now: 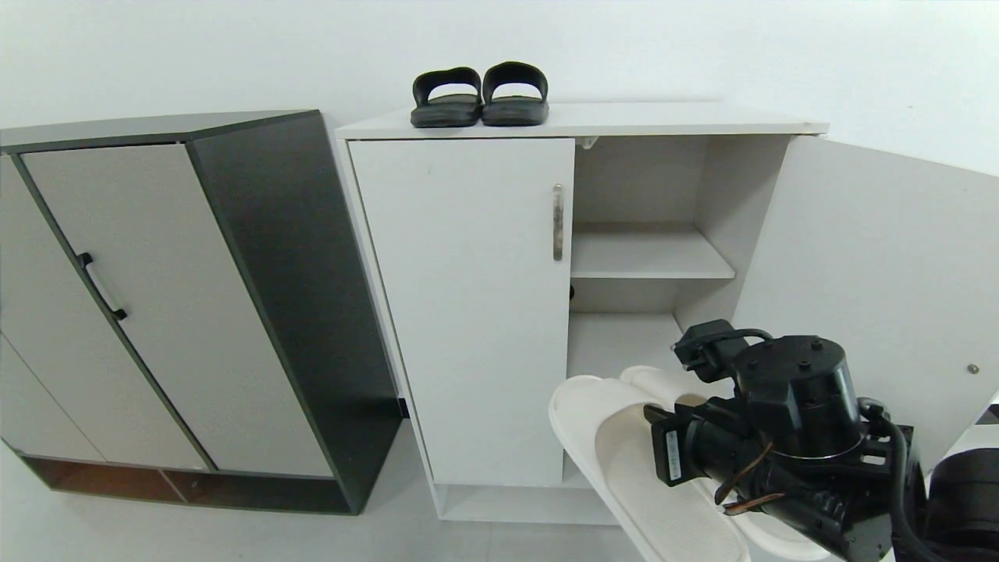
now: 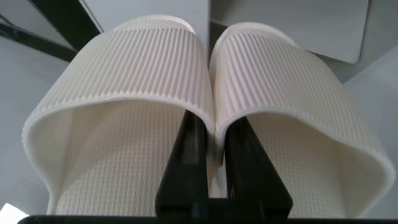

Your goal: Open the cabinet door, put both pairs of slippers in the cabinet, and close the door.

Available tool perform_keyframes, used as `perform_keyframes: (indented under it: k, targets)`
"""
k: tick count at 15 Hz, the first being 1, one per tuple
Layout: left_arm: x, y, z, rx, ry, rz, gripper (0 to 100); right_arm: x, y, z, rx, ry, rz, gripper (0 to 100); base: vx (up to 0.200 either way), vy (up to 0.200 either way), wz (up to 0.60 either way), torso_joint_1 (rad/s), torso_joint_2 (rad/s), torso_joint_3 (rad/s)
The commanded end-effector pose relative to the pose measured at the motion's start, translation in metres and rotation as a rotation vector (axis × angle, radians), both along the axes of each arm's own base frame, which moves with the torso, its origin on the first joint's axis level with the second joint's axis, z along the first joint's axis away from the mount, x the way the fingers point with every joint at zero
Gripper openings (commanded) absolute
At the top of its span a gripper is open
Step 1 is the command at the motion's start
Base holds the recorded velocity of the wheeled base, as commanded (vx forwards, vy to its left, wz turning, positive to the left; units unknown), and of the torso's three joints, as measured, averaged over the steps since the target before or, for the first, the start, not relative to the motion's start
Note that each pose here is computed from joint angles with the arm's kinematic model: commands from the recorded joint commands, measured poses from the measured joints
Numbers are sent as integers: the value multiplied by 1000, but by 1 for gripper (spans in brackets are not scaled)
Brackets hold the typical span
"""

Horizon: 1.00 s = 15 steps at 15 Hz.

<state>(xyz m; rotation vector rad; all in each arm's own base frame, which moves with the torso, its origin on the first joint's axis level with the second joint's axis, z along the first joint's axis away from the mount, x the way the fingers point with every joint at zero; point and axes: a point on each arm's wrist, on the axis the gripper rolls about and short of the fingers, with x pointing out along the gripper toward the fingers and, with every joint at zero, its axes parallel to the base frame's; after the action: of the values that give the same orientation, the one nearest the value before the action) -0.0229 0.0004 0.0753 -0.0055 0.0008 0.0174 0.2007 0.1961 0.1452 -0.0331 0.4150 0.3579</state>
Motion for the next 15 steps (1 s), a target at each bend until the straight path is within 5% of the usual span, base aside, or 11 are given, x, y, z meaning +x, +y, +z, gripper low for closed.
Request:
perform_keyframes:
  k: [1, 4, 9, 15]
  targets:
    - [0, 0, 0, -1, 2, 1, 0, 1, 13, -5, -11, 0, -13, 0, 0, -200, 0, -7, 2, 7]
    - [0, 0, 0, -1, 2, 1, 0, 2, 34, -13, -10, 2, -48, 0, 0, -200, 0, 2, 4, 4]
    - [0, 0, 0, -1, 2, 1, 0, 33, 66, -54, -42, -1, -268, 0, 0, 0, 0, 0, 0, 0]
    - [0, 0, 0, 1, 2, -1, 0, 52, 80, -77, -64, 13, -288, 0, 0, 0, 0, 0, 0, 0]
